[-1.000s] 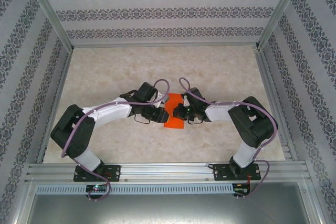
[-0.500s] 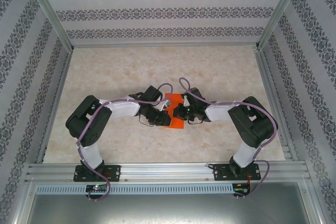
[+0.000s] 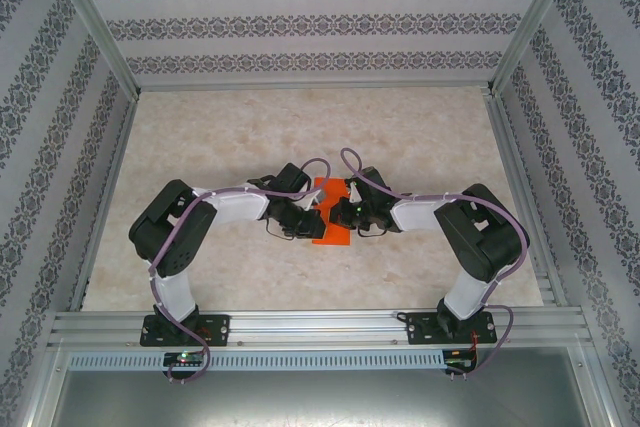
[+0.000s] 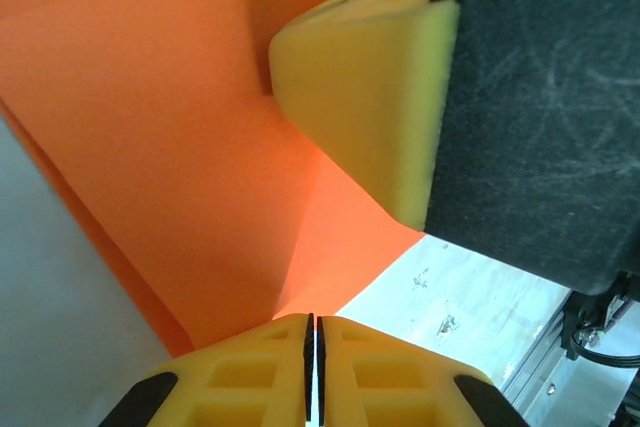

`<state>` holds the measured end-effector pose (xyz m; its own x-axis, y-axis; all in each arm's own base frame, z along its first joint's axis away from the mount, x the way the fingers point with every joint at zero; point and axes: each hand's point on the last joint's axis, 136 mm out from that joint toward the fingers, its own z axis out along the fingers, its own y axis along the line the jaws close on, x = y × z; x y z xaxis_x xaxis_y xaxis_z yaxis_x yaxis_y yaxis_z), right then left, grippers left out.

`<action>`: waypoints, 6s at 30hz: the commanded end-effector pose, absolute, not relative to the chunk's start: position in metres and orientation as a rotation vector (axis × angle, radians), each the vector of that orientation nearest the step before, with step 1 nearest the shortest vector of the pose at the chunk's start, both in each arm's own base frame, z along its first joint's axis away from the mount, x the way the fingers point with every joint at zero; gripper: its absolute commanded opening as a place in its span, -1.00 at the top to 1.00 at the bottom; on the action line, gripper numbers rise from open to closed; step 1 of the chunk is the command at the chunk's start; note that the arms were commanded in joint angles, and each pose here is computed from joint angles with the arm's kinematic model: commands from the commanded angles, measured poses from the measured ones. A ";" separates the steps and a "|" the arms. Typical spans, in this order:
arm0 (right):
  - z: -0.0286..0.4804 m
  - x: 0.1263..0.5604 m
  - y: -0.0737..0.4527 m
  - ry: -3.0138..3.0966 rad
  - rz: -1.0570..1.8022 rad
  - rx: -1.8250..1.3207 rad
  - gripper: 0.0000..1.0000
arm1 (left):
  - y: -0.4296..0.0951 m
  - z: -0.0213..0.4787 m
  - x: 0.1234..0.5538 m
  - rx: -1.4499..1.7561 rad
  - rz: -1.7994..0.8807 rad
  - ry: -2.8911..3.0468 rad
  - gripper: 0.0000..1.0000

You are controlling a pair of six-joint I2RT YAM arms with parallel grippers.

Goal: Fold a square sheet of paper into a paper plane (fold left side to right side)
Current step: Fold the triangle a second time at the center of the table.

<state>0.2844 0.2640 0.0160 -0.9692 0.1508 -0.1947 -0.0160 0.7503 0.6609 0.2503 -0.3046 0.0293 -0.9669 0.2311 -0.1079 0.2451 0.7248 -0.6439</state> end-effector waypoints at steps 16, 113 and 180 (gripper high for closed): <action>-0.012 0.266 0.243 2.840 0.901 0.140 0.95 | -0.291 0.007 0.242 0.371 -0.980 2.968 0.77; 0.013 0.247 0.287 2.784 0.955 -0.245 1.00 | -0.268 -0.021 0.222 0.152 -1.032 2.982 1.00; 0.042 0.334 0.176 2.518 1.017 0.085 0.64 | -0.282 0.018 0.233 0.226 -1.145 2.844 0.72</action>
